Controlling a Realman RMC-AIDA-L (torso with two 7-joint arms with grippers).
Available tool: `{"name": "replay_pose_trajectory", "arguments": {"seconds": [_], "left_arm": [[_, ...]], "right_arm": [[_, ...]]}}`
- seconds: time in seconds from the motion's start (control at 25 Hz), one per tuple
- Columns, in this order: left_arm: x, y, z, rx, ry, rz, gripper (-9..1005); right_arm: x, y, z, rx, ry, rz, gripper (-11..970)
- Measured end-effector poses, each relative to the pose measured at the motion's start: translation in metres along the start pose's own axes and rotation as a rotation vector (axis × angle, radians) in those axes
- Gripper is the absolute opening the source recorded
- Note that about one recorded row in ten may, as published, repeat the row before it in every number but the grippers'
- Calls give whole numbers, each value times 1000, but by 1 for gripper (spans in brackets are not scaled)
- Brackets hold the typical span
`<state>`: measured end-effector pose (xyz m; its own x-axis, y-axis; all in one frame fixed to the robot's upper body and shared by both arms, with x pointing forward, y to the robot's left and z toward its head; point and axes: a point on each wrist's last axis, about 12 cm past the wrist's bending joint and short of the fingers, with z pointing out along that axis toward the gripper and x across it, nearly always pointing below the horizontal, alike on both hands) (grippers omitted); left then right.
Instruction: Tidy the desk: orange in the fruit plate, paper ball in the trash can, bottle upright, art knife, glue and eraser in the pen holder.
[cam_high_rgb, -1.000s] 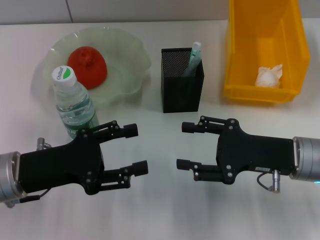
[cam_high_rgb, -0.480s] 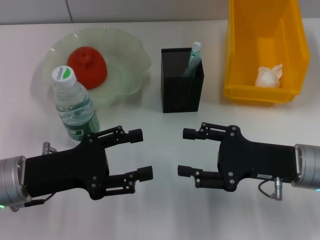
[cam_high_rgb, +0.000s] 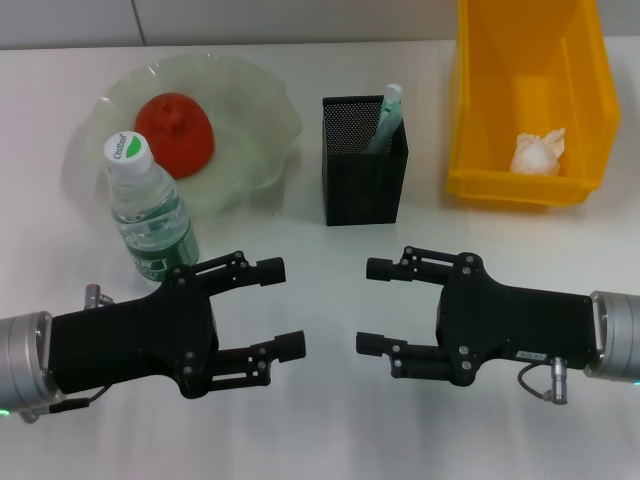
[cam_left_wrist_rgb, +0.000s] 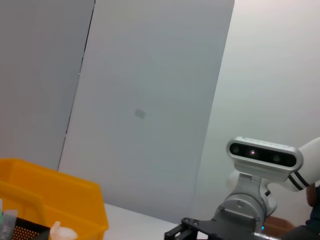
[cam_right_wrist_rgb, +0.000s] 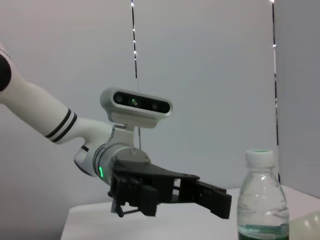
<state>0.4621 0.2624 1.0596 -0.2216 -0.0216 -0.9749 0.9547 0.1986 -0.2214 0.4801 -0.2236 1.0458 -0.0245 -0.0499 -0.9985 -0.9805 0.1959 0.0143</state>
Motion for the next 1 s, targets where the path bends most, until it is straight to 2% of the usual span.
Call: {"name": "replay_pose_trajectory", "arguments": {"seconds": [1.0], "left_arm": [[0,1,7,4,-3,22,801]], "right_arm": [[1,4,-2,20,-35,31,724]]}}
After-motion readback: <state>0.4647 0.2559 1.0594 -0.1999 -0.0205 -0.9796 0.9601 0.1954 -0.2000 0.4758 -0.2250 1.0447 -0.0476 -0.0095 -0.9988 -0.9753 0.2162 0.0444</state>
